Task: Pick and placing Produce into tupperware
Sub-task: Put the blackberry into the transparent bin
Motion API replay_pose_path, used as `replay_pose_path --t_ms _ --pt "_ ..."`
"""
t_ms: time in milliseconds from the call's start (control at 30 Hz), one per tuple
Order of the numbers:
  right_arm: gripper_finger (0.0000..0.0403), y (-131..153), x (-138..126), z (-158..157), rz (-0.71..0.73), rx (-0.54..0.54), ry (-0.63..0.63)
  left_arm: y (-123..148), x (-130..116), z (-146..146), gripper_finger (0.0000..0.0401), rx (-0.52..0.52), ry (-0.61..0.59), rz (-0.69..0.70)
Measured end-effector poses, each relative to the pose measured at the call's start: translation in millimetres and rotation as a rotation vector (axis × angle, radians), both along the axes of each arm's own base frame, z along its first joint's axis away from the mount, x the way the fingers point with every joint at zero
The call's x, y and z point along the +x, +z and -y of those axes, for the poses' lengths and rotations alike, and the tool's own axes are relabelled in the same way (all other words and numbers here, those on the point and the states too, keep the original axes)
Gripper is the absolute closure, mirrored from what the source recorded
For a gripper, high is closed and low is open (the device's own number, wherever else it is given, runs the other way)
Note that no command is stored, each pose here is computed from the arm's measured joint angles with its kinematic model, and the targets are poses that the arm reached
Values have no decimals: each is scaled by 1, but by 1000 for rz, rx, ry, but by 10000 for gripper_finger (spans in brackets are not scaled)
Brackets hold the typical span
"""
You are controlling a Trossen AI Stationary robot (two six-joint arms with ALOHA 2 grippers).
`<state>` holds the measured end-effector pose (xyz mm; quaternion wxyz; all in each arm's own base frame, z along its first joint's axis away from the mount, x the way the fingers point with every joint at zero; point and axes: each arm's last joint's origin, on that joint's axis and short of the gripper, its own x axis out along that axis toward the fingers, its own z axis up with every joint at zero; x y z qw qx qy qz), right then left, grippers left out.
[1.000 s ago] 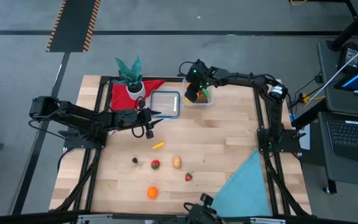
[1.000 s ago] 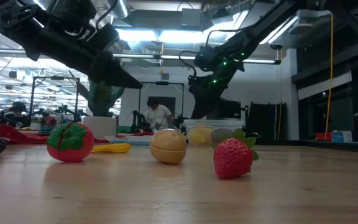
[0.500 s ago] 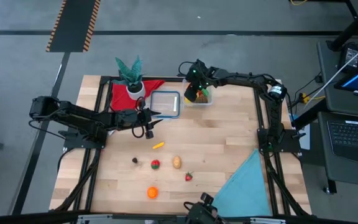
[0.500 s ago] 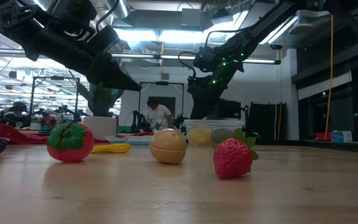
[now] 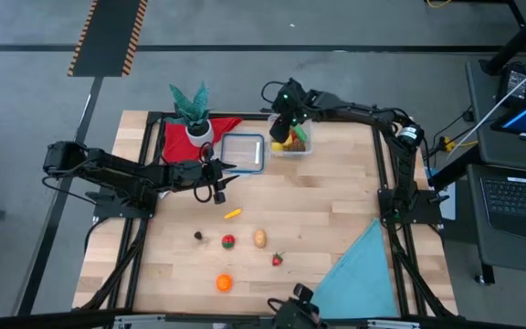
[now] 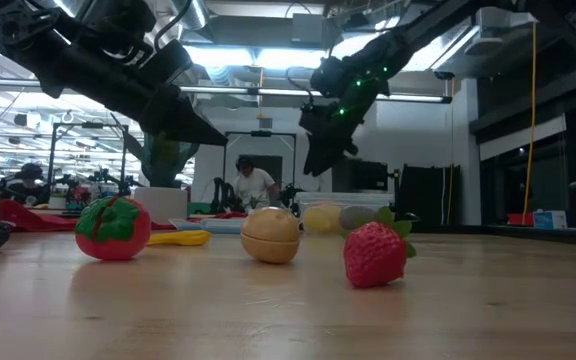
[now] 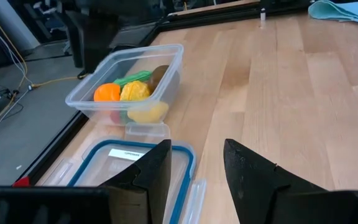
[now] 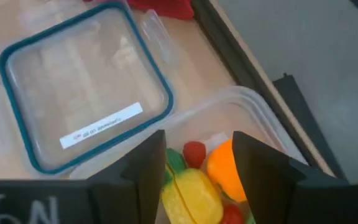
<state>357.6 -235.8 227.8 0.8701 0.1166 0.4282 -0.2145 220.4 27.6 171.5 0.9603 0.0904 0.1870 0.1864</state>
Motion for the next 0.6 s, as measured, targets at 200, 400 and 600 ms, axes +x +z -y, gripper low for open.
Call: replay_pose_path --t_ms 200,400,600 --pt "215 23 1 -30 54 -81 109 3 -5 9 261 25 -51 -41" --pt "215 31 -14 -79 157 -179 233 18 -27 33 261 -5 -158 -64" --pt "215 34 -45 -132 382 -273 321 30 -57 58 261 -112 -275 -60"
